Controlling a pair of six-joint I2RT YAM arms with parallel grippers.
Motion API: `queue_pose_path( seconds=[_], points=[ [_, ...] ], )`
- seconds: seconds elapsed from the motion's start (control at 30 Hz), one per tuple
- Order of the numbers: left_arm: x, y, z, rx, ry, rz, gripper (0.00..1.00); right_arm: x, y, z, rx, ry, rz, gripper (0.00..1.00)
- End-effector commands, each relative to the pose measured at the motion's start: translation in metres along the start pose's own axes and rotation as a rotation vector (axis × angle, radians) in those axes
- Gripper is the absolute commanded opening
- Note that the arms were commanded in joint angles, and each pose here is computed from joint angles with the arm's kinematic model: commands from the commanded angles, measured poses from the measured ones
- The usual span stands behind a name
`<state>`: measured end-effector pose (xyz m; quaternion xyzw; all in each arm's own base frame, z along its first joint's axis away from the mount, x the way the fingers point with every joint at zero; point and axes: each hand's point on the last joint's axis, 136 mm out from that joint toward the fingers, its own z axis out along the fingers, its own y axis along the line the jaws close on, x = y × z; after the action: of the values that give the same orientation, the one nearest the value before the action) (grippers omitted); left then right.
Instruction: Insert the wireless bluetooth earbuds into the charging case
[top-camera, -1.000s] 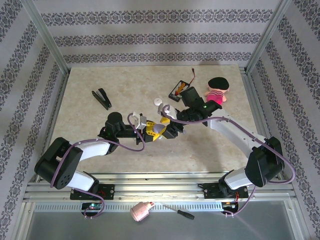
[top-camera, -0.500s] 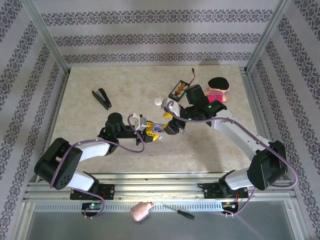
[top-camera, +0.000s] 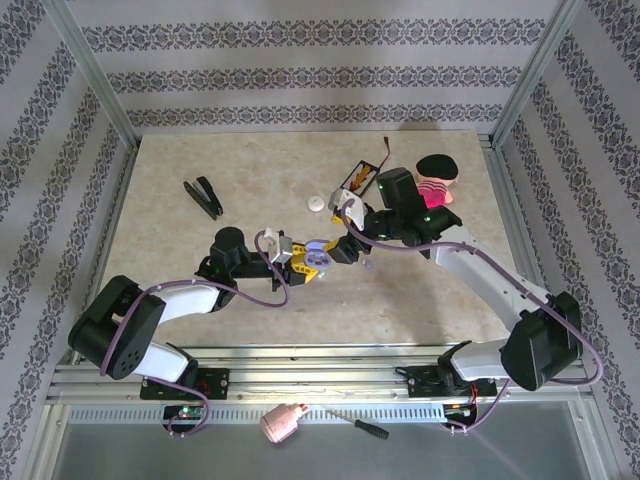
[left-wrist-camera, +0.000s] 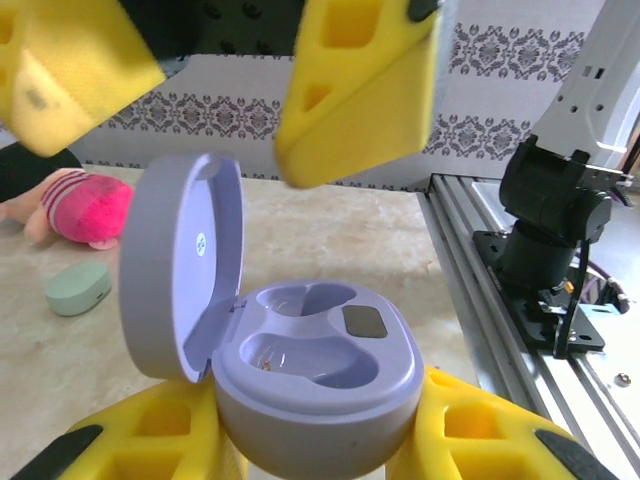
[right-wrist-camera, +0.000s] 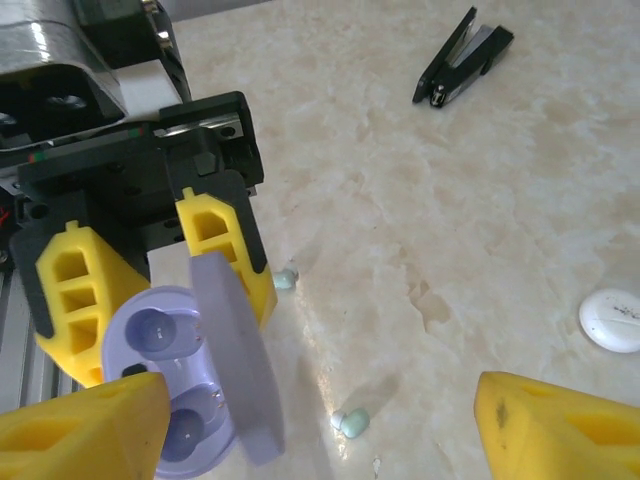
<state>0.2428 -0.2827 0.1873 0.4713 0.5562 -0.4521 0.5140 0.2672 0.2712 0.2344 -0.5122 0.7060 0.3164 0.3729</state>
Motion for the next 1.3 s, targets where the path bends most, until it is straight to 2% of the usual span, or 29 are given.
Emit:
queue_pose_path(
  seconds=[0.0,0.07,0.27,0.37,0.47,0.53,0.8,1.0,1.13,1.27],
  points=[
    [-0.009,0.007,-0.002,-0.042,-0.048,0.080,0.17,-0.015,-0.004,-0.014,0.062,-0.087,0.001,0.80],
    [-0.009,0.016,-0.005,-0.070,-0.058,0.078,0.17,-0.021,-0.005,-0.024,0.099,-0.132,0.020,0.82],
    [-0.012,0.034,-0.014,-0.119,-0.121,0.066,0.17,-0.028,-0.017,-0.060,0.267,-0.261,0.144,0.98],
    [-0.012,0.038,-0.016,-0.124,-0.132,0.061,0.17,-0.017,-0.045,-0.089,0.429,-0.314,0.301,0.98],
    [-0.011,0.042,-0.019,-0.134,-0.138,0.066,0.17,0.001,-0.061,-0.104,0.476,-0.422,0.442,0.98],
    [-0.011,0.044,-0.021,-0.139,-0.145,0.065,0.17,0.023,-0.074,-0.109,0.526,-0.440,0.569,0.98],
    [-0.014,0.045,-0.026,-0.139,-0.152,0.072,0.17,0.126,-0.099,-0.103,0.731,-0.253,0.960,0.83],
    [-0.014,0.046,-0.026,-0.139,-0.143,0.092,0.17,0.179,-0.094,-0.065,0.666,-0.053,1.146,0.75],
    [-0.010,0.045,-0.026,-0.141,-0.125,0.091,0.17,0.196,-0.092,-0.036,0.598,0.026,1.185,0.68],
    [-0.008,0.045,-0.027,-0.144,-0.116,0.092,0.17,0.207,-0.087,-0.002,0.529,0.139,1.184,0.67]
  ],
)
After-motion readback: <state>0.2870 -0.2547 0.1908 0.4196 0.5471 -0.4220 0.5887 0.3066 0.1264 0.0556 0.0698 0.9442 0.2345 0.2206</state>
